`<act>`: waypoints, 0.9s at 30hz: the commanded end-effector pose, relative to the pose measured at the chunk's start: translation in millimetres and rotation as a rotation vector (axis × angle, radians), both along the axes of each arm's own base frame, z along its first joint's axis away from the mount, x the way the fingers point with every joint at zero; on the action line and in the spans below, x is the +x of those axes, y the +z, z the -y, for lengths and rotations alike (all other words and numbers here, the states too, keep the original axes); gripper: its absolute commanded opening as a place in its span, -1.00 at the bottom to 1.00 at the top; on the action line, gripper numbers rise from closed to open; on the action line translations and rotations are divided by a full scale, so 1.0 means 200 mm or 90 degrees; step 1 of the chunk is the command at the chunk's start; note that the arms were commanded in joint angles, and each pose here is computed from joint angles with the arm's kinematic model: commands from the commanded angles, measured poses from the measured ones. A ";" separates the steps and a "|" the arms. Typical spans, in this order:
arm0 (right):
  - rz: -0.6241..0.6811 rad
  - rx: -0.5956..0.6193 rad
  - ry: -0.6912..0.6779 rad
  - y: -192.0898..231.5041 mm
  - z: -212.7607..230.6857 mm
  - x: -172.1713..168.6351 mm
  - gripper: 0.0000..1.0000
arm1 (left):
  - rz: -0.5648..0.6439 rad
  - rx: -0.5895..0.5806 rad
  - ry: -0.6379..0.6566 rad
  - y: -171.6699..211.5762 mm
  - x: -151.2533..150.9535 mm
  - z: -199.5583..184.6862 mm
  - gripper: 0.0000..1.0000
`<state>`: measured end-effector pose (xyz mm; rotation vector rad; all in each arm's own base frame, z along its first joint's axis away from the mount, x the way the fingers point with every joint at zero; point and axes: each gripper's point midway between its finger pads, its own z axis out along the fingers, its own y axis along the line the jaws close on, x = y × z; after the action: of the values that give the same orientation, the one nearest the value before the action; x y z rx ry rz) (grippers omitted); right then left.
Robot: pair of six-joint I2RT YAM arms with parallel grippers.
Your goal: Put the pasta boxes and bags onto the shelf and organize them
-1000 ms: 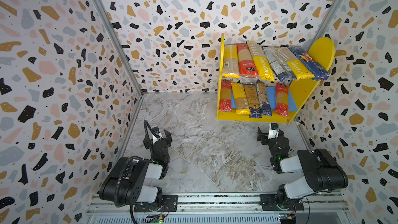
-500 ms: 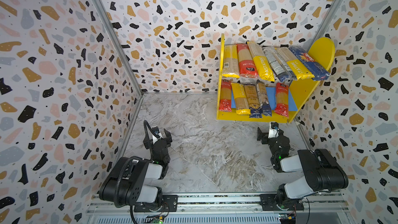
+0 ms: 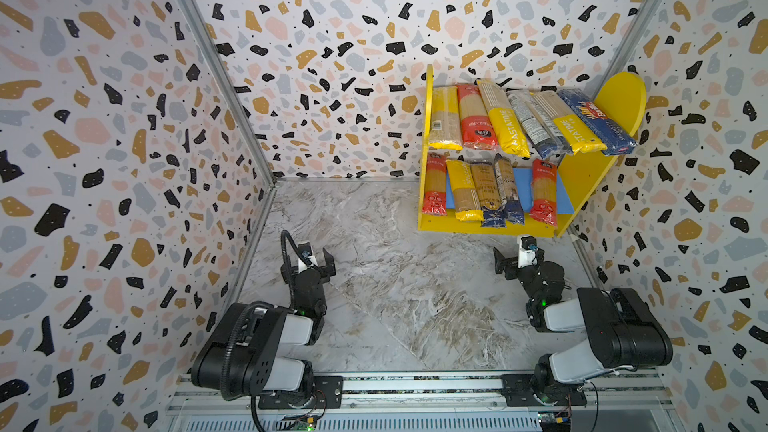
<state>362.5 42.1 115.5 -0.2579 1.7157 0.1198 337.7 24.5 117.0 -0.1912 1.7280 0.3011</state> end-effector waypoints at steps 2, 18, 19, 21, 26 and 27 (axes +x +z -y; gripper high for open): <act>0.026 -0.005 0.023 0.05 -0.03 -0.01 0.98 | 0.041 -0.003 -0.012 0.10 0.04 0.01 0.99; 0.028 -0.010 0.024 0.05 -0.03 -0.01 0.98 | 0.042 -0.004 -0.011 0.10 0.03 0.01 0.99; 0.028 -0.009 0.024 0.05 -0.04 -0.01 0.98 | 0.042 -0.004 -0.012 0.10 0.03 0.01 0.99; 0.028 -0.009 0.023 0.05 -0.03 -0.01 0.98 | 0.041 -0.003 -0.011 0.09 0.03 0.01 0.99; 0.027 -0.010 0.024 0.05 -0.03 -0.01 0.98 | 0.042 -0.004 -0.011 0.10 0.03 0.01 0.99; 0.027 -0.009 0.024 0.05 -0.04 -0.01 0.98 | 0.041 -0.004 -0.011 0.09 0.03 0.01 0.99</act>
<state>361.2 46.4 115.9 -0.2841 1.7092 0.1322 338.3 21.8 115.3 -0.1745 1.7364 0.2907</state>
